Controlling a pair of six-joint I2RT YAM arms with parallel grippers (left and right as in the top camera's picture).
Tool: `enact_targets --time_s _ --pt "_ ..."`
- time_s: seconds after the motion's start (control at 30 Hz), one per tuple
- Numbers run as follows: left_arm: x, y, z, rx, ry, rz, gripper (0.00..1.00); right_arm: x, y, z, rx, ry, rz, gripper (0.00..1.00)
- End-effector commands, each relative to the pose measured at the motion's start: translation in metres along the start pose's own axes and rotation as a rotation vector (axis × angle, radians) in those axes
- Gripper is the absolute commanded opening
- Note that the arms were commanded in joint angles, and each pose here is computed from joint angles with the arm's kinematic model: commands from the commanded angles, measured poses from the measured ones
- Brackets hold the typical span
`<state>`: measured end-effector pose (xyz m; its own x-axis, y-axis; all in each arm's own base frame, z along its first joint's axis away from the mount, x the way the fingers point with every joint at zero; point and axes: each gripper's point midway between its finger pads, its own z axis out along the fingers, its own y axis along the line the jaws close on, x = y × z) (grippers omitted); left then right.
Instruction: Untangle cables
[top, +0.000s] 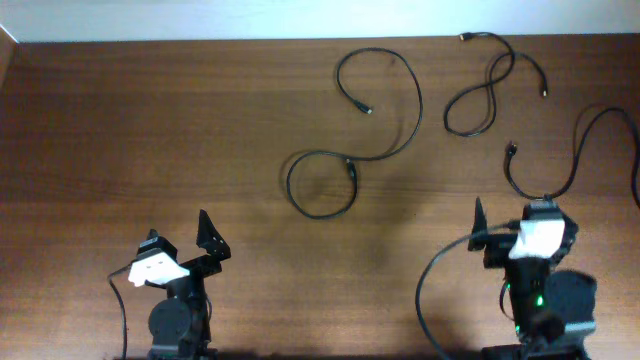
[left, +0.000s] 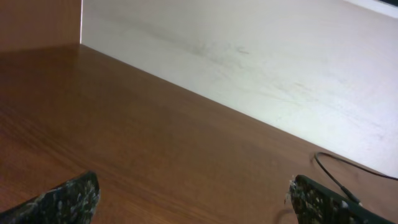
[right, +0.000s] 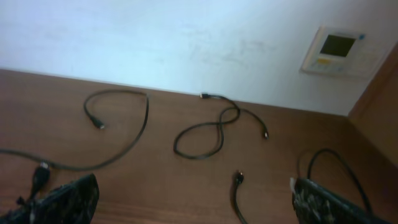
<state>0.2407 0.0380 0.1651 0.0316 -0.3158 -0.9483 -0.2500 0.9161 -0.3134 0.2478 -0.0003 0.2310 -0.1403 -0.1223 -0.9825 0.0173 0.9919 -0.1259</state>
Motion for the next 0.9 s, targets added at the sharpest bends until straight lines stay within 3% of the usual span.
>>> enact_targets --time_s 0.0,0.37,0.87 --pt "0.002 0.000 0.000 0.004 0.005 0.016 0.99 0.020 -0.004 -0.009 0.014 -0.052 0.094 0.98" --pt "0.002 0.000 0.000 0.004 0.005 0.016 0.99 0.087 0.015 -0.001 -0.077 0.072 0.167 0.98" --pt "0.002 0.000 0.000 0.004 0.005 0.016 0.99 0.087 0.012 -0.001 -0.060 0.068 0.159 0.98"
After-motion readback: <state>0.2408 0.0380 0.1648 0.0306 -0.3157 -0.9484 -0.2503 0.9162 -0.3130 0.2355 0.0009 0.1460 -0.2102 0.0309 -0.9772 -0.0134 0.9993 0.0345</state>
